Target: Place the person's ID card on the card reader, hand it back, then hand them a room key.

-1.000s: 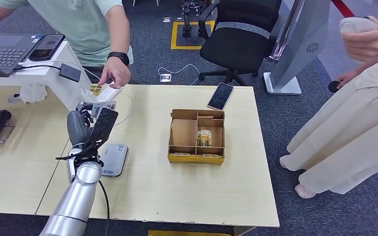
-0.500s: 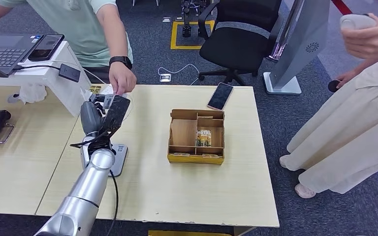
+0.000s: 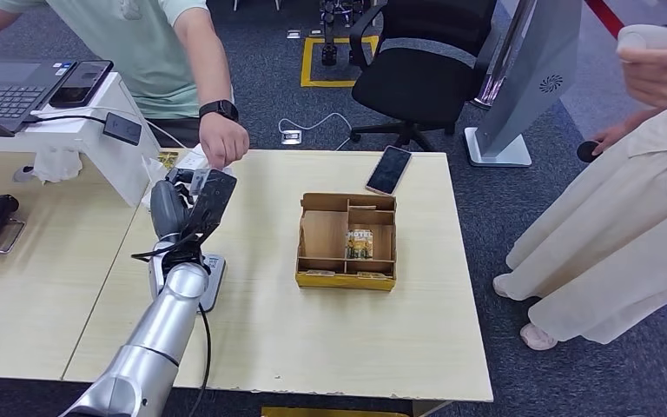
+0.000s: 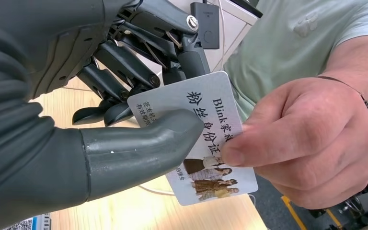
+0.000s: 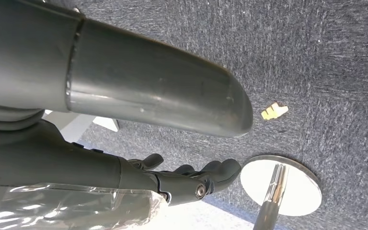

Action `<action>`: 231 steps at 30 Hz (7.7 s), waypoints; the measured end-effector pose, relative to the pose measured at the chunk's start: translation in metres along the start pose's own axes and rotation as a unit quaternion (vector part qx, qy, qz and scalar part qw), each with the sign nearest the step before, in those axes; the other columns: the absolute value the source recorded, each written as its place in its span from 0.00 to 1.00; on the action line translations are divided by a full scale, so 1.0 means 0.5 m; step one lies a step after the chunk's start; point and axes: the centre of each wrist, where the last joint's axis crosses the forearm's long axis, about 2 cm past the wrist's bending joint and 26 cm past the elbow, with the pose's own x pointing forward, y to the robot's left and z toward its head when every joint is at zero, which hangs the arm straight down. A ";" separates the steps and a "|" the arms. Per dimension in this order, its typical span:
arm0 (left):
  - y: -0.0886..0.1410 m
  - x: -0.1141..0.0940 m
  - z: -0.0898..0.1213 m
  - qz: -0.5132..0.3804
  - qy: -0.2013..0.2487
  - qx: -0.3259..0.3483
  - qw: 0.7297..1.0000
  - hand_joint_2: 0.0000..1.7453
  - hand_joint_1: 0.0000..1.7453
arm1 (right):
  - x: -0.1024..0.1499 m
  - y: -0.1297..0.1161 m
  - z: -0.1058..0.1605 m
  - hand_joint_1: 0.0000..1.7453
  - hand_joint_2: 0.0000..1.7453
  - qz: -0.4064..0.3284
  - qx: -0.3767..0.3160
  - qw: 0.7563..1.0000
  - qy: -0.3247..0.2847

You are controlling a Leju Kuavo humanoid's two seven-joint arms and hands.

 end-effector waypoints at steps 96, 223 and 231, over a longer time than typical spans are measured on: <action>0.114 -0.121 0.304 -0.303 -0.250 -0.294 0.871 1.00 0.00 | -0.004 -0.002 -0.004 0.00 0.00 -0.026 0.001 1.000 -0.008; -0.142 0.066 0.235 -0.198 -0.298 -0.337 0.871 1.00 0.00 | 0.027 -0.004 -0.013 0.00 0.00 -0.004 0.010 1.000 -0.024; -0.145 0.060 0.236 -0.203 -0.293 -0.342 0.869 1.00 0.00 | 0.027 -0.003 -0.012 0.00 0.00 -0.004 0.011 1.000 -0.023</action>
